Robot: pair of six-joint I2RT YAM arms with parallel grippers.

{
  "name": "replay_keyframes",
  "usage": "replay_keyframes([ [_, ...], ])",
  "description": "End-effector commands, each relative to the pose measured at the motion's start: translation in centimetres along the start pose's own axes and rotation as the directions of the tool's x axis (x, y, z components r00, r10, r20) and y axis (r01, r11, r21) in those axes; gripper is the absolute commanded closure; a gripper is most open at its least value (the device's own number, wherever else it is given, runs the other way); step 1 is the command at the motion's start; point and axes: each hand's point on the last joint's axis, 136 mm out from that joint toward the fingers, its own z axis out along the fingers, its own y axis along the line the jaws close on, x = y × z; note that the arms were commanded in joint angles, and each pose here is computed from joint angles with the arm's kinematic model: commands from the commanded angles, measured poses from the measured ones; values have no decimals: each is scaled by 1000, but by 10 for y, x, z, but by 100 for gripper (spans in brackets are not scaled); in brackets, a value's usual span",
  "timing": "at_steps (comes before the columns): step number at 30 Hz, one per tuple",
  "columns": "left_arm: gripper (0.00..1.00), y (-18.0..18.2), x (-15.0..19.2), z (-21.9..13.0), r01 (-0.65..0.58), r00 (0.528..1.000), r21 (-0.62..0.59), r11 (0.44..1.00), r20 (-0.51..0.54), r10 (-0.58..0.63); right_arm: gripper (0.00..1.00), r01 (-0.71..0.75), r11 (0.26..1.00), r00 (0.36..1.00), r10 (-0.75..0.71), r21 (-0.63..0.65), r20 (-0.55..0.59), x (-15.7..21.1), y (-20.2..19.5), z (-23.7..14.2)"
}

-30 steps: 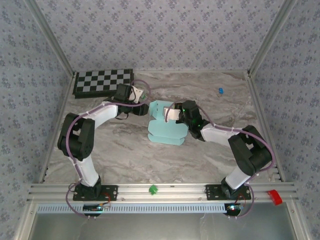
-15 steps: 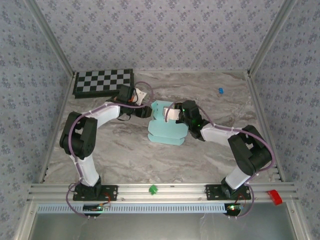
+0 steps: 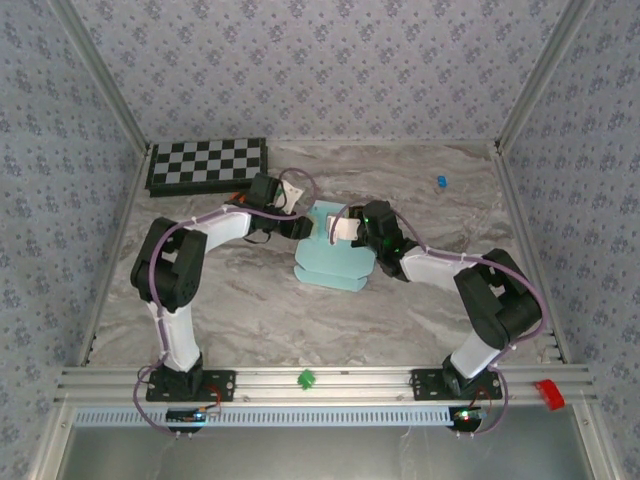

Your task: Fold the paper box

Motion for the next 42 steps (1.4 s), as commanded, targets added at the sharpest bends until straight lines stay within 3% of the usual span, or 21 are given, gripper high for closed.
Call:
replay_keyframes([
  [1,48,-2,-21,4,-34,998,-12,999,60,34,100,-23,1000,1000,23,-13,10,-6,-1,3],
  [19,47,-9,-46,17,-97,975,-19,995,198,99,100,-25,998,999,27,-56,27,-12,9,3],
  [38,47,-11,-49,35,-100,974,-15,995,203,101,100,-24,996,999,26,-91,26,-13,17,9],
  [42,53,-9,-50,38,-78,978,-24,997,194,81,100,-27,995,999,29,-92,24,-13,17,9],
])
